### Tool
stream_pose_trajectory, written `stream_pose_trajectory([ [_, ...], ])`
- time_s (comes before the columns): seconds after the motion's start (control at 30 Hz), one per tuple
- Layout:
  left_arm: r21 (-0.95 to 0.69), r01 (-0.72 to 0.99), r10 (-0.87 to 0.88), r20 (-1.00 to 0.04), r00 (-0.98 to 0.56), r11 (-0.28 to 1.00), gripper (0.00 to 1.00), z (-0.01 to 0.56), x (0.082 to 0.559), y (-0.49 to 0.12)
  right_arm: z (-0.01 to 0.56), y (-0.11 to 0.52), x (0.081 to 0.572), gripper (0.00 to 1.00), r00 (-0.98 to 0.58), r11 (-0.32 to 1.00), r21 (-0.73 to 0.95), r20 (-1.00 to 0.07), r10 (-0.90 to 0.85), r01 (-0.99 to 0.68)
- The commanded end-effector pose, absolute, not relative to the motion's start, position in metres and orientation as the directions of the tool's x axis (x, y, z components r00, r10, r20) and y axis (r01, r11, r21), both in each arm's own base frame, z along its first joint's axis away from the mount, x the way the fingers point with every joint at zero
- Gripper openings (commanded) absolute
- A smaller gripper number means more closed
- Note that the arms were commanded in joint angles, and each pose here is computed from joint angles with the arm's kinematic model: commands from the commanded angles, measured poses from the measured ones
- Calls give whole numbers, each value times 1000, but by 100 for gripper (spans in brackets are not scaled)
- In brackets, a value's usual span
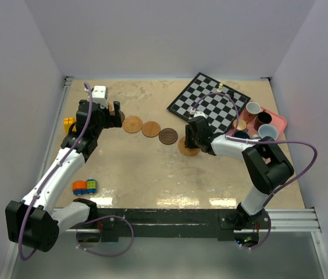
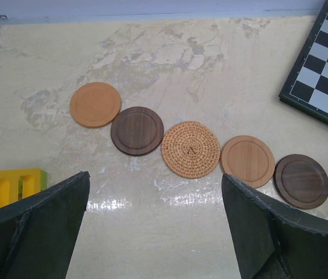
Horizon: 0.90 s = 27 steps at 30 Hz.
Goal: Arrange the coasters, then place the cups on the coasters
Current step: Move the coaster to the center of the board.
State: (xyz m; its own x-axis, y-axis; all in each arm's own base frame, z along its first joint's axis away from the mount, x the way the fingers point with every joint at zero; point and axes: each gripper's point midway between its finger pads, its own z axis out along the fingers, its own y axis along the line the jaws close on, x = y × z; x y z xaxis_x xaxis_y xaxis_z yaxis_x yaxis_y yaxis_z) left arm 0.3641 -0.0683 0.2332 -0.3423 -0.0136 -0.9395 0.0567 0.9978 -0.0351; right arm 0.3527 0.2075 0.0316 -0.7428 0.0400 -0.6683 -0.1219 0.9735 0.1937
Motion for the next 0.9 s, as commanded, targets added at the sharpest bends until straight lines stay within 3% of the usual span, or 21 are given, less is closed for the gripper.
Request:
stream_pose_trajectory([
  [0.0,-47,51,-29,-950,-311,998,100,241,369,-67,42,219,365,31,-719,964,230,-692,64,-136],
  [0.87,-44,50,-26,-949,-315,998,100,239,370,-67,35,224,368,31,-718,961,240,-692,72,-135],
])
